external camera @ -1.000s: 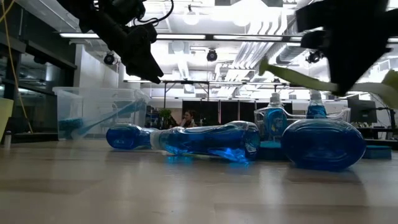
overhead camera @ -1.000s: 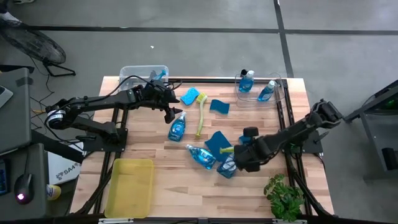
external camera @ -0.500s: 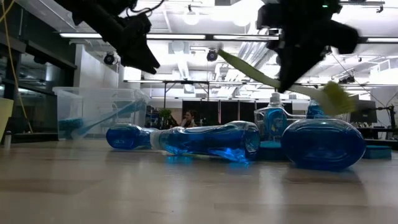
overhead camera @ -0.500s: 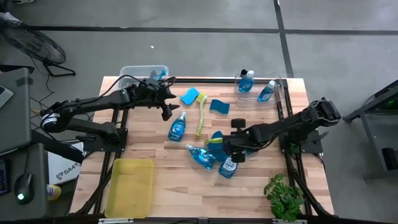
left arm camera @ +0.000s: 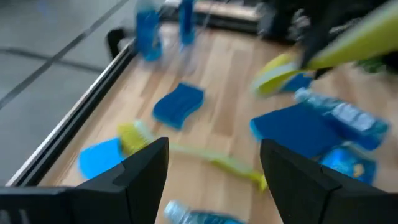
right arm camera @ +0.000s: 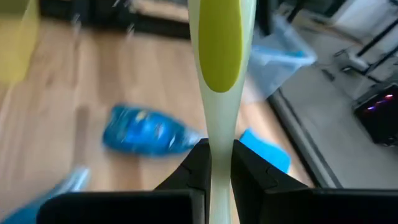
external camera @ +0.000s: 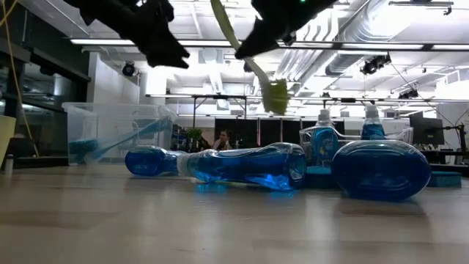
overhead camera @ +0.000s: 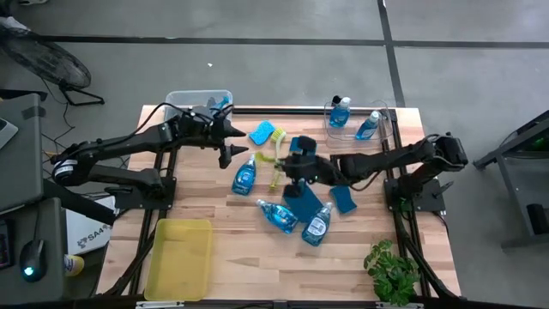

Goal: Pick & Place Kitchen Sink Supplies
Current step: Put the bottom yellow and green dish brush into the white transparent bin

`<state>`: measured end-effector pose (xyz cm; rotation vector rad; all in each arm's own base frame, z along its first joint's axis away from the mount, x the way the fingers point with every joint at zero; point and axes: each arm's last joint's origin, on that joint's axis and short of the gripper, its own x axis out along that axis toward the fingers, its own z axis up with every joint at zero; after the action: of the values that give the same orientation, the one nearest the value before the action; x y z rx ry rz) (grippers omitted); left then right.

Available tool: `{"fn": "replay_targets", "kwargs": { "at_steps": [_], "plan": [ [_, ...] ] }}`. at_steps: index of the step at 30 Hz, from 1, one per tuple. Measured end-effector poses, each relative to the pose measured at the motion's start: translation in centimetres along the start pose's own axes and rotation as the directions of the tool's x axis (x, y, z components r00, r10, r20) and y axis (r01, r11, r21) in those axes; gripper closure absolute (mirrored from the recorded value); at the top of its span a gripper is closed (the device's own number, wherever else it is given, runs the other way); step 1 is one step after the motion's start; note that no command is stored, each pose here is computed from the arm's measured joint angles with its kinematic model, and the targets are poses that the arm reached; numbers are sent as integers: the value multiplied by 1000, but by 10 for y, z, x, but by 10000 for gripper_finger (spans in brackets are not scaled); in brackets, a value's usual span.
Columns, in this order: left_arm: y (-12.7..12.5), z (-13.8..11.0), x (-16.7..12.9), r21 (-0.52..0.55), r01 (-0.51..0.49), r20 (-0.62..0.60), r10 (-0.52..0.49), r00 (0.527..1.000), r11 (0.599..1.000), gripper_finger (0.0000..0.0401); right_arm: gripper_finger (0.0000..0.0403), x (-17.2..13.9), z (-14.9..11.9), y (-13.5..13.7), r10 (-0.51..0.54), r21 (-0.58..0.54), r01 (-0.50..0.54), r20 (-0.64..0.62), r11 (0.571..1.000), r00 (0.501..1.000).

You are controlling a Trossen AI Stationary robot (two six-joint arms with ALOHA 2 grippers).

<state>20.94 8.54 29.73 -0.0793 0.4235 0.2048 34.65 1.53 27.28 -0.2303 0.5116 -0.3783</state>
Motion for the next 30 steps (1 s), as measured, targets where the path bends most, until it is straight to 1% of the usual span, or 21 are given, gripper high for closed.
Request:
{"fn": "replay_targets", "kwargs": {
  "at_steps": [3, 6, 11, 13, 16, 19, 22, 26, 30],
  "plan": [
    [-2, 6, 0, 31, 63, 60, -65, 996, 998, 153, 372, 4, 5, -9, -42, 41, 40, 44, 998, 998],
    [-3, 12, -1, 63, 117, 128, -124, 984, 991, 153, 372, 6, 7, -15, -62, 75, 57, 64, 996, 996],
    [-6, 25, -4, 121, 185, 251, -210, 945, 975, 153, 371, 8, 11, -22, -87, 119, 74, 106, 990, 991],
    [-6, 30, -5, 130, 205, 296, -235, 926, 970, 153, 367, 9, 14, -24, -83, 132, 66, 133, 989, 988],
    [-7, 35, -8, 141, 222, 349, -258, 901, 965, 153, 370, 10, 17, -28, -70, 139, 47, 172, 989, 983],
    [-7, 39, -9, 151, 223, 381, -265, 886, 963, 153, 372, 11, 21, -32, -64, 148, 33, 211, 988, 975],
    [-7, 41, -10, 160, 218, 401, -265, 877, 963, 153, 372, 12, 24, -37, -59, 148, 23, 247, 989, 967],
    [-7, 43, -11, 166, 215, 417, -266, 869, 962, 153, 372, 15, 28, -41, -17, 155, -35, 322, 987, 947],
    [-7, 42, -9, 165, 216, 416, -267, 869, 962, 153, 372, 23, 27, -39, 2, 154, -58, 346, 986, 938]
  ]
}}
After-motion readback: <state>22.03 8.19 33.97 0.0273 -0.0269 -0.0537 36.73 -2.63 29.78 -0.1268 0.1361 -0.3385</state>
